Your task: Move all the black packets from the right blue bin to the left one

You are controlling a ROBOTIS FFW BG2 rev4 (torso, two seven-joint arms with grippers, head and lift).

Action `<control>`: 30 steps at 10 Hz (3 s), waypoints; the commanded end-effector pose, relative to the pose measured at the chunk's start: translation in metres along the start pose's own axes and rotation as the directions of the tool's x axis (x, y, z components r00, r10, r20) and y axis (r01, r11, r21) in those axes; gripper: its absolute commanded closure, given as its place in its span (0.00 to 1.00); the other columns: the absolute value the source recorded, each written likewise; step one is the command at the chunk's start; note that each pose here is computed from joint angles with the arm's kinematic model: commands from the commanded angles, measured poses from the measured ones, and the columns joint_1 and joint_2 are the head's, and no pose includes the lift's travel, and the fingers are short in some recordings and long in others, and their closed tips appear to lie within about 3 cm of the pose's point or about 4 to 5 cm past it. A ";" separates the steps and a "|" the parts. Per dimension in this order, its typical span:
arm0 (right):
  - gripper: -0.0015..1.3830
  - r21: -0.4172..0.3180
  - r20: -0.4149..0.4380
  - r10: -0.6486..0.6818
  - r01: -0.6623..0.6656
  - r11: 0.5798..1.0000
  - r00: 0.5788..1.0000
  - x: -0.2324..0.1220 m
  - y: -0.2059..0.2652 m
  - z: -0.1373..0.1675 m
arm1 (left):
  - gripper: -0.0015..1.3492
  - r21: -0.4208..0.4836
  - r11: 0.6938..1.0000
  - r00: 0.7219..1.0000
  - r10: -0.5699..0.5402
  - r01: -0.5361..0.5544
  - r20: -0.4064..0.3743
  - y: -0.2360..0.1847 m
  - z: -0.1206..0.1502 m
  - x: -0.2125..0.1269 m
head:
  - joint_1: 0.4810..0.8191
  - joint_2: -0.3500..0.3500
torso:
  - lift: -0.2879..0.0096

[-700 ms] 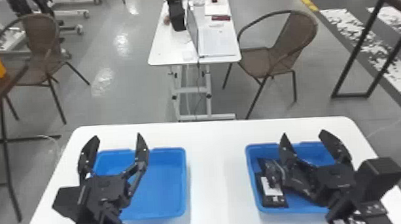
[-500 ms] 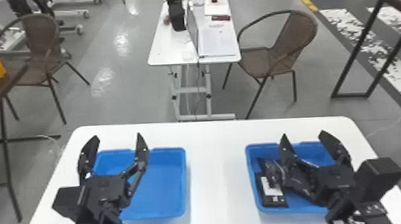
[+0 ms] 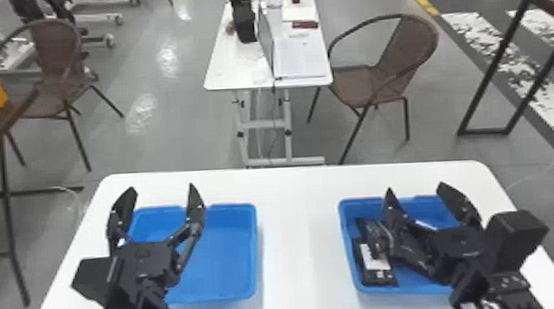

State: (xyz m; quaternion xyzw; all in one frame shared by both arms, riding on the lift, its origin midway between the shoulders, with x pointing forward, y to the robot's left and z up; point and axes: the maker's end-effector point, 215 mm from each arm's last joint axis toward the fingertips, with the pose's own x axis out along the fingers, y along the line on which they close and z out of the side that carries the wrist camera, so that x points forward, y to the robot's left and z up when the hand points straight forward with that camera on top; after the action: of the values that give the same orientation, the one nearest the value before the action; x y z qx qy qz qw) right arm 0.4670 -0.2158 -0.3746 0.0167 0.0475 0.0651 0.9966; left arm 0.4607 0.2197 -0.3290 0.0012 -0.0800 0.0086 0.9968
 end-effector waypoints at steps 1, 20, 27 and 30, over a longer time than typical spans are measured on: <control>0.17 0.053 -0.080 0.001 0.003 0.999 0.997 0.002 -0.002 -0.027 | 0.15 0.001 1.000 1.000 -0.001 0.001 -0.001 0.000 0.000 0.000 | 0.63 0.51 | 0.97; 0.80 0.177 -0.441 0.136 -0.062 0.982 0.887 0.063 -0.031 -0.212 | 0.15 -0.006 1.000 1.000 -0.009 0.009 -0.008 -0.002 -0.002 0.002 | 0.63 0.47 | 0.97; 0.92 0.216 -0.430 0.150 -0.059 0.975 0.890 0.050 -0.019 -0.205 | 0.15 -0.007 1.000 1.000 -0.007 0.007 -0.003 -0.002 -0.001 0.003 | 0.63 0.50 | 0.97; 0.92 0.098 -0.339 0.128 -0.100 0.990 0.932 0.037 -0.024 -0.137 | 0.15 -0.016 1.000 1.000 0.000 0.000 -0.004 0.001 -0.001 0.003 | 0.63 0.49 | 0.97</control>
State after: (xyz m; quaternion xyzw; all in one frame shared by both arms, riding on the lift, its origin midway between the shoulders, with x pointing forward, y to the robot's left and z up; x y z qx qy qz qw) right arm 0.4933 -0.2303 -0.5296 0.0603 0.2342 0.1208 0.9628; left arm 0.4635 0.2202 -0.3290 -0.0052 -0.0789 0.0075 0.9968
